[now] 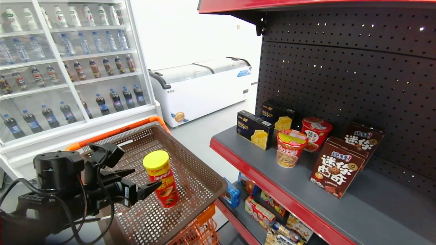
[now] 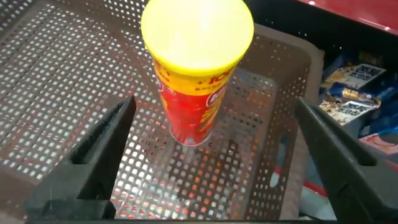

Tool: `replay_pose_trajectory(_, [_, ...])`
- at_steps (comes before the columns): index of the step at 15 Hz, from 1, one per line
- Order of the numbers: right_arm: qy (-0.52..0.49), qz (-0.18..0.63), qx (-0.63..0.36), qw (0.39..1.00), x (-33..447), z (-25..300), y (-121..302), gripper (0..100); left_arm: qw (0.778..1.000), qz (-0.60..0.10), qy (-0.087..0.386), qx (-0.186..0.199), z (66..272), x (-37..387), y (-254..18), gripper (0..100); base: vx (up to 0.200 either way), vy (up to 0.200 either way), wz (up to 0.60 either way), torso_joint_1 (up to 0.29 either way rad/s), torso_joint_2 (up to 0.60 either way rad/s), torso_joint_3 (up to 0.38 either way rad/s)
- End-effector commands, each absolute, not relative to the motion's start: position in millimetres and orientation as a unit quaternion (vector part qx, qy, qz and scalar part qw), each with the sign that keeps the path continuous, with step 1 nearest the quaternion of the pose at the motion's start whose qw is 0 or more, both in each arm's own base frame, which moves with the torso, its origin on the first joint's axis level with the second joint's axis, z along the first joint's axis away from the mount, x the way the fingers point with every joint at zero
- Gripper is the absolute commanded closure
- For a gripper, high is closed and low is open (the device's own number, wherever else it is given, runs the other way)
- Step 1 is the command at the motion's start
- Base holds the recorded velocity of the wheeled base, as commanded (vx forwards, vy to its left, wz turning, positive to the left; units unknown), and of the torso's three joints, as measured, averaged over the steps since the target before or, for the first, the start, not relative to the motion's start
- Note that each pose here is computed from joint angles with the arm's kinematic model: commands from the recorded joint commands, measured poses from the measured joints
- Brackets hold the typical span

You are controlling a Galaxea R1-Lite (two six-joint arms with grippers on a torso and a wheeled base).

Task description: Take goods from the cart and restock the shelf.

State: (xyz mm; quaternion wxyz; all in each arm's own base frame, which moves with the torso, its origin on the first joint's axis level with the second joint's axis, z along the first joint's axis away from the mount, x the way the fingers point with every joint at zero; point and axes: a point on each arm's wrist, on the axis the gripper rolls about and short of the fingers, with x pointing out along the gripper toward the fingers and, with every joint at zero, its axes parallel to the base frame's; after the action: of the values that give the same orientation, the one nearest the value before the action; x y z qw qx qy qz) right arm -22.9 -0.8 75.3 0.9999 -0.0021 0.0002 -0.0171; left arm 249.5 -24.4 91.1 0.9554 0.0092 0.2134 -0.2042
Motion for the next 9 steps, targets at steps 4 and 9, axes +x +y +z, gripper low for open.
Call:
replay_pose_trajectory(4, [0.001,-0.018,-0.002,1.000,-23,75,-1,0,0.949,-0.222,0.226,0.011,50,275,-35,0,0.000,0.000,0.00,0.000,0.00,0.000])
replay_pose_trajectory(9, [0.001,-0.018,-0.002,1.000,-23,75,-1,0,0.950,-0.226,0.214,0.028,23,290,-46,0,0.000,0.000,0.00,0.000,0.00,0.000])
